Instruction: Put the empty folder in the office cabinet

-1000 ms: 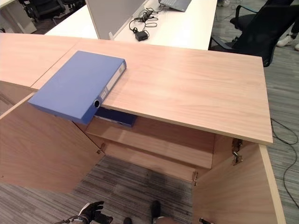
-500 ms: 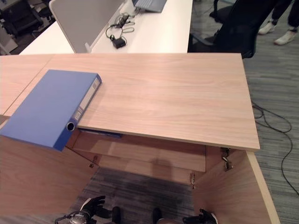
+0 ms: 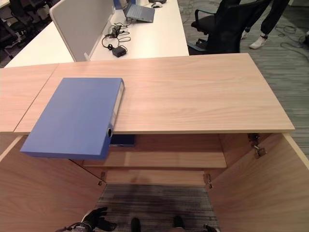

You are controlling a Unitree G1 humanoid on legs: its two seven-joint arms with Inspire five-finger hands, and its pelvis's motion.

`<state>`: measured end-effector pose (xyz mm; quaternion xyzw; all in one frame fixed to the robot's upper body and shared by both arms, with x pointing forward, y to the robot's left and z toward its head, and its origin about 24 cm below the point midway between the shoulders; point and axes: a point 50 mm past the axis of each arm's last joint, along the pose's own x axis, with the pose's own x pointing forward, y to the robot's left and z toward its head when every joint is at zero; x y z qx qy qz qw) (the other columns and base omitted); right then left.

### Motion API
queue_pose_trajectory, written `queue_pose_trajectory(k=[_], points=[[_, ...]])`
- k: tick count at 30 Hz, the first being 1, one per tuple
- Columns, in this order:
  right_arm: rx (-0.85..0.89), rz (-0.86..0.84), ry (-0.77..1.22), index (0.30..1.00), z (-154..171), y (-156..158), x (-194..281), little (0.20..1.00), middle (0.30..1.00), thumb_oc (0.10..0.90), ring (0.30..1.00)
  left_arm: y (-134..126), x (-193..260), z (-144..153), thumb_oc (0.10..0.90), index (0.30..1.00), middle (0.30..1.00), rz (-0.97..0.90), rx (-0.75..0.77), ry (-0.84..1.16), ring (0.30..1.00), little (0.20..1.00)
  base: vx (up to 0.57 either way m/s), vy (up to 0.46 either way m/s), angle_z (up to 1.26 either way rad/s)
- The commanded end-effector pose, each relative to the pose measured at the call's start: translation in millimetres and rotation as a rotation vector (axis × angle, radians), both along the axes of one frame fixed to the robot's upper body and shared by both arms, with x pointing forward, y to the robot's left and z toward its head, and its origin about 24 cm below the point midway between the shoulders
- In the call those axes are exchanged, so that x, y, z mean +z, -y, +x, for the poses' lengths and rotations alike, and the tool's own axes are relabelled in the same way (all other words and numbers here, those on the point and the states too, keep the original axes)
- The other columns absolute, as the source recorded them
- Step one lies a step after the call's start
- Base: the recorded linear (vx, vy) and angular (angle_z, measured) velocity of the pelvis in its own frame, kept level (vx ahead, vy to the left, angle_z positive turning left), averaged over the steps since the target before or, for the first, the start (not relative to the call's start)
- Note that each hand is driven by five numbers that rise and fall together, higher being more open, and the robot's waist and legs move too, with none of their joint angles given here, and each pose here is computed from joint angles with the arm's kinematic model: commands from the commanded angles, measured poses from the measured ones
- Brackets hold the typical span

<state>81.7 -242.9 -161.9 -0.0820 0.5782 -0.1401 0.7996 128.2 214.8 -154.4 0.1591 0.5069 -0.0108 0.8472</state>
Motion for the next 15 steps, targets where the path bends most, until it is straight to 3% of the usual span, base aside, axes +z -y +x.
queue_pose_trajectory(k=[1, 7, 15], points=[[0.026, -0.045, 0.067, 0.9, 25.8, 15.6, 10.5, 0.9, 0.9, 0.8, 0.9, -20.3, 11.4, 19.0, 0.8, 0.9, 0.9, 0.07, -0.018, 0.065, 0.9, 0.9, -0.08, 0.176, -0.48], [0.085, -0.036, 0.074, 0.9, 29.6, 4.0, 8.5, 0.9, 0.9, 0.8, 0.9, -36.0, 15.3, 18.3, 0.8, 0.9, 0.9, 0.096, 0.001, 0.061, 0.9, 0.9, -0.11, 0.144, -0.61], [0.057, -0.069, 0.006, 0.9, 6.6, 14.9, 5.4, 0.9, 0.9, 0.8, 0.9, -22.2, 15.3, 24.3, 0.8, 0.9, 0.9, 0.052, 0.049, 0.124, 0.9, 0.9, 0.08, -0.058, -0.08]])
